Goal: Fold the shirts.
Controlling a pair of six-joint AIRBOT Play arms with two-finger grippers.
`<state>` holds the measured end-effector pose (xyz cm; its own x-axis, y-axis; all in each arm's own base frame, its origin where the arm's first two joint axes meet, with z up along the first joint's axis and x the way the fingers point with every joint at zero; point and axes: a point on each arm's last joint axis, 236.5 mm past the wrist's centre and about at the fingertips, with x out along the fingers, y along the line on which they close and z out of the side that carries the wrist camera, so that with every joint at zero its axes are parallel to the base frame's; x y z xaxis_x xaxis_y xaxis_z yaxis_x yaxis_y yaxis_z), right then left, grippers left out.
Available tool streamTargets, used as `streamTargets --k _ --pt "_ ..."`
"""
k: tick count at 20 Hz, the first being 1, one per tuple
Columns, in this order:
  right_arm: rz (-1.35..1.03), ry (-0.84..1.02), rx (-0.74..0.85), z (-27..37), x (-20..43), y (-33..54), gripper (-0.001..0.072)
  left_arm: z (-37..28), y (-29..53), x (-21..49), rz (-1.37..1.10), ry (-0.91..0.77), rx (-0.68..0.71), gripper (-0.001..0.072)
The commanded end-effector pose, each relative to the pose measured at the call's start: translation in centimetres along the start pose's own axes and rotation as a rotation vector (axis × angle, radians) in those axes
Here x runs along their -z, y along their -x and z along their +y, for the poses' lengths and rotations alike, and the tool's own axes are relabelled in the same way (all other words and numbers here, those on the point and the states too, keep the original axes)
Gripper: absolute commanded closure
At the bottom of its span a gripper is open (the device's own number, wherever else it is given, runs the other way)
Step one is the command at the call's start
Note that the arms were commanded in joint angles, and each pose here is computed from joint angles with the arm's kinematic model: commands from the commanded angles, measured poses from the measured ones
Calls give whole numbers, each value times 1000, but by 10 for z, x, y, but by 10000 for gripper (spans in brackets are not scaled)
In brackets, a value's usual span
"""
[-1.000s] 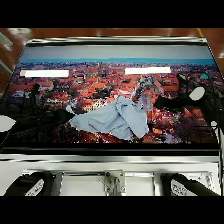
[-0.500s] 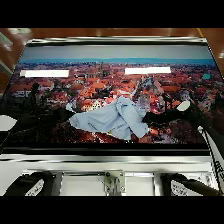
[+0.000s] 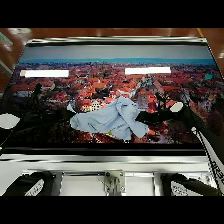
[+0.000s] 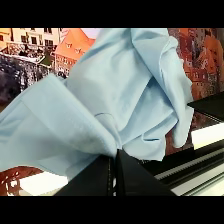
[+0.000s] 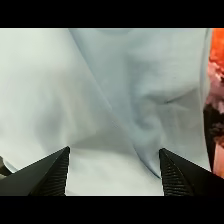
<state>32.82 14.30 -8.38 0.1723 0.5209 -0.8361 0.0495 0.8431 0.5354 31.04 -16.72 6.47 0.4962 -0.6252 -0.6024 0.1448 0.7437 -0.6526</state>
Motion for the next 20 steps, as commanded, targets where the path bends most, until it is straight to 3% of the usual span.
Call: streamTargets --k 1,3,5,7,8,11,15,20 --pt "-21 -40 -56 14 -5 0 84 6 -4 -6 -19 7 -16 671" --pt "-17 -43 -65 16 -4 0 340 9 -4 -16 -60 7 -26 671" --pt "-12 -43 -66 16 -3 0 344 9 -4 -17 -67 7 -27 672" --pt "-13 -43 -65 16 -3 0 611 9 -4 -17 -67 7 -27 671" --pt "-13 -42 -66 16 -3 0 657 9 -4 -17 -67 7 -27 671" --pt "-41 11 -66 19 -10 4 657 10 -3 -18 -69 7 -29 671" --pt "-253 241 -107 72 -62 71 656 -7 30 -51 -123 -95 -11 672" --pt "-955 613 -150 218 -114 334 657 -109 193 -171 -536 -367 -12 672"
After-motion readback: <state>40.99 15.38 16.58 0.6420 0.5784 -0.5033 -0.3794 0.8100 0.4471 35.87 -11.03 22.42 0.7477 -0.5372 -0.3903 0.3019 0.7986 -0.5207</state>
